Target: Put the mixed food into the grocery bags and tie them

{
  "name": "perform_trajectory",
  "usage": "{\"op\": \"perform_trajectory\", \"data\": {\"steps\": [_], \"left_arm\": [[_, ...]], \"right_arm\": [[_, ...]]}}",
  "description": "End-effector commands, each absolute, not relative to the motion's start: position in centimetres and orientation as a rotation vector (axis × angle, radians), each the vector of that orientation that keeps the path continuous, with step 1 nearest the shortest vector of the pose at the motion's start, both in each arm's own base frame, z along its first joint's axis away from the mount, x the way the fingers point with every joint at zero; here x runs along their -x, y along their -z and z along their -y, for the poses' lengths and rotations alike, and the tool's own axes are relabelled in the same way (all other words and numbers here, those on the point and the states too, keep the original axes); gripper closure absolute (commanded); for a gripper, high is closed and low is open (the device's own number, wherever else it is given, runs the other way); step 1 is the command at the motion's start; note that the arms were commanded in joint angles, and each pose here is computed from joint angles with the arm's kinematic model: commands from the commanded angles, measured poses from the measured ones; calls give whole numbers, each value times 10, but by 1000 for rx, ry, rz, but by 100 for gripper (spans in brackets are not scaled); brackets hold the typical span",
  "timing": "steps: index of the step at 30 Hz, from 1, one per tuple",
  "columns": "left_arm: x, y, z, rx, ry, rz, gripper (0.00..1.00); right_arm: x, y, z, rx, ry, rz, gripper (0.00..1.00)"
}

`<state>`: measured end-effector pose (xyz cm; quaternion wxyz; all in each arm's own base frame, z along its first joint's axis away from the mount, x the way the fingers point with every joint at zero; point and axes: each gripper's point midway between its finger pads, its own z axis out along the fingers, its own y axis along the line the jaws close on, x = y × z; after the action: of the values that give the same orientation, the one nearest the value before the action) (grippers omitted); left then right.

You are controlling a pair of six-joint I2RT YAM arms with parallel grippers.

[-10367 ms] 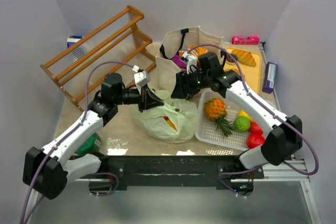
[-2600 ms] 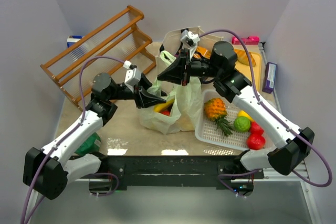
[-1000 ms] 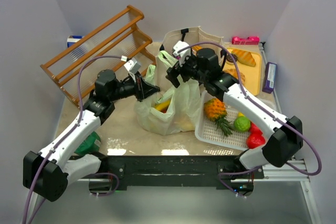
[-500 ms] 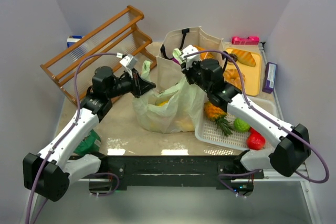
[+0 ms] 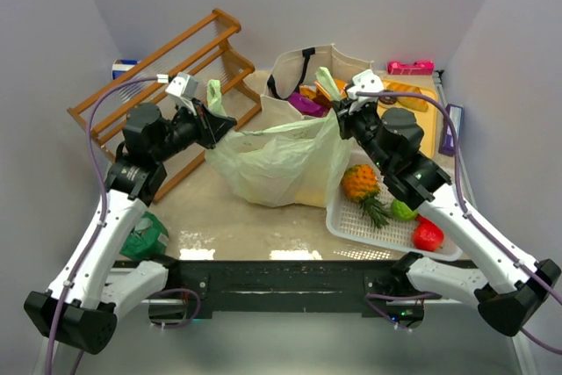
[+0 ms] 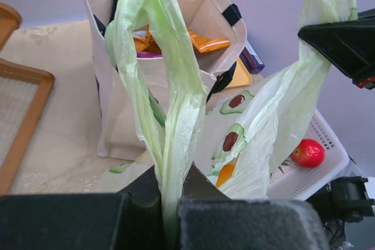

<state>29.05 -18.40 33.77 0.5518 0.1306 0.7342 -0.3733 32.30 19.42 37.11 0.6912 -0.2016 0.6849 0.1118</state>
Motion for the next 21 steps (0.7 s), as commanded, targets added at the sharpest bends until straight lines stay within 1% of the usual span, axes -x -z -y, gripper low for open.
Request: {"op": "perform_trajectory", "data": {"steps": [1,7,10,13,14,16,17,19,20,21], "left_arm": [[-288,-361,160,-262,752,-1722,100],[-271,-373,141,-241,659,-1716,100],[-270,-364,143,-257,665,-1725,100],[-267,-340,169,-360,819,-1746,100],[-259,-336,183,-432,912,-1736,100],[-260,-323,198,-509,1006,-1699,100],[-252,-320,207,-577,1076,-1684,100],[-257,-302,214,-621,1120,-1737,100],[-259,-294,217,-640,1130,-1763,100],[-261,-287,220,-651,1138,-1791,100]], "right_arm": [[-329,-382,-189,410,-236,-1509,100],[-339,-367,-221,497,-343,-1513,100],[-342,-362,-237,539,-400,-1514,100],[-333,-363,-251,605,-484,-1481,100],[-330,-358,-254,622,-509,-1481,100],[-314,-362,-266,697,-596,-1422,100],[-307,-350,-272,738,-634,-1424,100],[-291,-352,-280,794,-710,-1369,100],[-286,-340,-281,818,-730,-1376,100],[-282,-341,-283,832,-749,-1352,100]]}}
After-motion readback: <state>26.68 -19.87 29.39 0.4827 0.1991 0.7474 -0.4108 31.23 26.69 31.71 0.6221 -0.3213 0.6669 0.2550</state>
